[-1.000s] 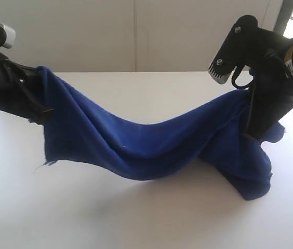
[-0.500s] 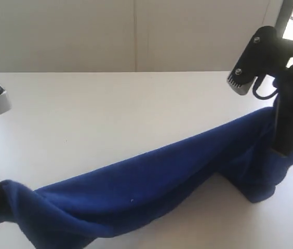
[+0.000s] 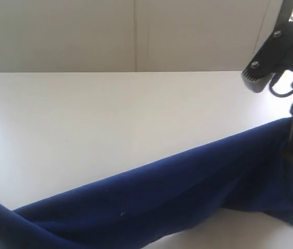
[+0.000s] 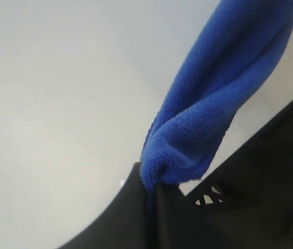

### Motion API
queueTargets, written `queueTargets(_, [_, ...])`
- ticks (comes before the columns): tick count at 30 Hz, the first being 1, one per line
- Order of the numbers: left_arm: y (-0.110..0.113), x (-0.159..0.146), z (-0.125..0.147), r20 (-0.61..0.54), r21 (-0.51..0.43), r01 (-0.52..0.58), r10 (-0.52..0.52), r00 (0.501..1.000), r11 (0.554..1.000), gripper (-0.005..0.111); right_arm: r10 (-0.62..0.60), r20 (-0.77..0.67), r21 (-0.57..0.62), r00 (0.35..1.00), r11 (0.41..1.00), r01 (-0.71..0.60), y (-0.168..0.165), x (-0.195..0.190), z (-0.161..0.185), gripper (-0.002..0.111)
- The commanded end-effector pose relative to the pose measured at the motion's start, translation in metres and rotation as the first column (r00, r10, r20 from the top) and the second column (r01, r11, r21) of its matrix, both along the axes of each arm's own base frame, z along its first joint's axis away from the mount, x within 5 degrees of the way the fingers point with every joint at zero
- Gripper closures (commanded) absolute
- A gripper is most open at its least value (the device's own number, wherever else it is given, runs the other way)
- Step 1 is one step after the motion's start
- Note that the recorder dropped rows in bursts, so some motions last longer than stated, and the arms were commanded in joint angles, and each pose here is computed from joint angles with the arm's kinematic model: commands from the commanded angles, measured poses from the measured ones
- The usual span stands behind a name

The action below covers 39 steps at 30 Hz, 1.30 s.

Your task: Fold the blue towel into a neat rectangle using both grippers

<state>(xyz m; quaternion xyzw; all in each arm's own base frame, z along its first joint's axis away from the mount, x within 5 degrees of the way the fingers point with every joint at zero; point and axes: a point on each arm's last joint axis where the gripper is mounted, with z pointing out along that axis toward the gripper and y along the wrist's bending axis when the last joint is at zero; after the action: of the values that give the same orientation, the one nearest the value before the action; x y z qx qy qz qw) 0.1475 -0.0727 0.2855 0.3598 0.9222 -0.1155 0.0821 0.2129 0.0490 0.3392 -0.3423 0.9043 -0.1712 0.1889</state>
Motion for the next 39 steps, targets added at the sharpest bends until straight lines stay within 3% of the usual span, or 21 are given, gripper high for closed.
queueTargets(1, [-0.004, 0.018, -0.026, 0.038, -0.002, -0.058, 0.058, 0.998, 0.998, 0.107, 0.032, -0.017, -0.016, 0.999, 0.999, -0.032, 0.013, 0.035, -0.027, 0.108])
queueTargets(4, [-0.008, 0.038, -0.038, 0.117, -0.023, -0.095, 0.098, 0.988, 0.995, 0.107, 0.045, 0.027, -0.026, 0.999, 0.999, -0.044, 0.021, 0.062, -0.047, 0.108])
queueTargets(10, [-0.015, 0.070, -0.065, 0.161, -0.018, -0.152, 0.153, 0.975, 0.988, 0.107, 0.088, 0.122, -0.062, 0.989, 0.995, -0.081, 0.033, 0.104, -0.084, 0.108])
queueTargets(19, [-0.017, 0.109, -0.111, 0.255, 0.052, -0.146, 0.128, 0.958, 0.988, 0.106, 0.101, 0.122, -0.134, 0.987, 0.987, -0.084, 0.041, 0.139, -0.141, 0.108])
queueTargets(23, [-0.011, 0.117, -0.121, 0.254, 0.062, -0.173, 0.153, 0.955, 0.983, 0.089, 0.090, 0.135, -0.142, 0.987, 0.987, -0.070, 0.043, 0.149, -0.153, 0.108])
queueTargets(30, [0.009, 0.121, -0.121, 0.241, 0.062, -0.253, 0.231, 0.943, 0.966, 0.043, 0.099, 0.176, -0.132, 0.979, 0.988, -0.076, 0.047, 0.158, -0.151, 0.108])
queueTargets(34, [0.008, 0.123, -0.111, 0.160, 0.072, -0.293, 0.279, 0.947, 0.953, 0.038, 0.115, 0.197, -0.111, 0.974, 0.989, -0.095, 0.050, 0.160, -0.149, 0.108])
queueTargets(39, [0.005, 0.130, -0.056, 0.216, 0.040, -0.251, 0.237, 0.947, 0.967, 0.038, 0.114, 0.200, -0.106, 0.973, 0.990, -0.095, 0.050, 0.160, -0.149, 0.108])
